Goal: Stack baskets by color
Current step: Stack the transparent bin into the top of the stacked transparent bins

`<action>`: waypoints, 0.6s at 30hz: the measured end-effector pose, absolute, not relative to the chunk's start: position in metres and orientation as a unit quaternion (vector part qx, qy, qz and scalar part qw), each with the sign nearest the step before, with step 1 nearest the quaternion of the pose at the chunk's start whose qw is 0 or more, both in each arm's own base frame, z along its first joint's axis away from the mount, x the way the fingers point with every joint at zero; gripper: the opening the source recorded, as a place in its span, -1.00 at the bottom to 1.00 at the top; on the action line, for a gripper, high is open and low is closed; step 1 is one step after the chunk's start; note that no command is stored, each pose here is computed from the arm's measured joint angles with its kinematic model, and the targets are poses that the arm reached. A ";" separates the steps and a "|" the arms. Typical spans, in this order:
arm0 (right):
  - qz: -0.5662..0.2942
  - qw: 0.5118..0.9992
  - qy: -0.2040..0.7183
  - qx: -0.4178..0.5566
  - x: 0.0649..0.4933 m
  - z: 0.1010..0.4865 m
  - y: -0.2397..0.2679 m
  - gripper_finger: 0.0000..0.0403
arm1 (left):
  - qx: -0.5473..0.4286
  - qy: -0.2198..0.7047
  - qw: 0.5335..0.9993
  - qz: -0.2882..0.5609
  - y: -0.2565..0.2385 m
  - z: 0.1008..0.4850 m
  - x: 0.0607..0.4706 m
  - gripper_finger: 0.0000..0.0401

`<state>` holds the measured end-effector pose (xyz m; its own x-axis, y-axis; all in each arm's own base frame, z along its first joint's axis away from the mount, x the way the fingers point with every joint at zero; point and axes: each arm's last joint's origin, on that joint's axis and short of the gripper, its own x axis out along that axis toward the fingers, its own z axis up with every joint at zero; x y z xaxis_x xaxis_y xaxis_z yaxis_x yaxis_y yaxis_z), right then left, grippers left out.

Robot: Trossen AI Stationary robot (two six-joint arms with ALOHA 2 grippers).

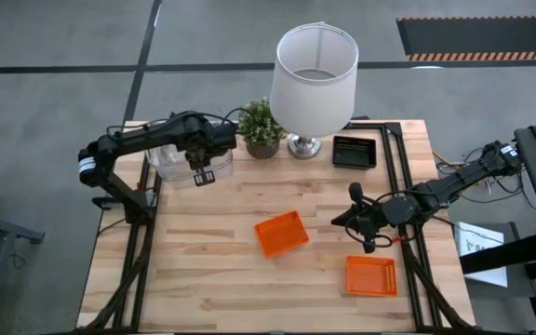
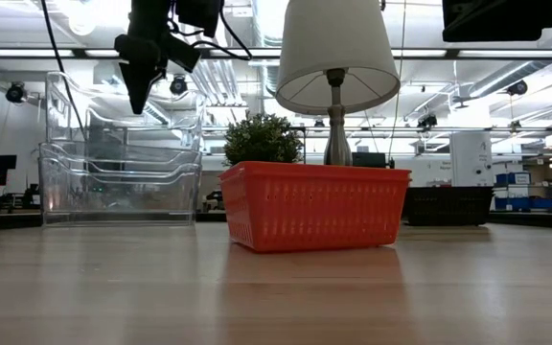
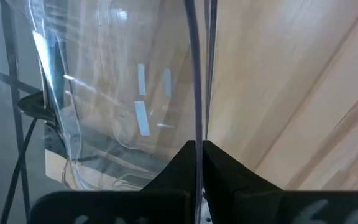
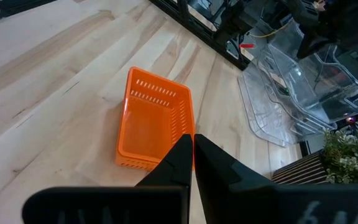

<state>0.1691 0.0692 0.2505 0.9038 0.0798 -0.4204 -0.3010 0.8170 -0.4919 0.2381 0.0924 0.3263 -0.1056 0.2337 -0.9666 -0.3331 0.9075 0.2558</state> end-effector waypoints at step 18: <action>0.102 0.933 0.194 -0.284 0.169 0.251 0.069 -0.96 | -0.008 0.712 0.666 0.224 0.094 0.327 0.239 -1.00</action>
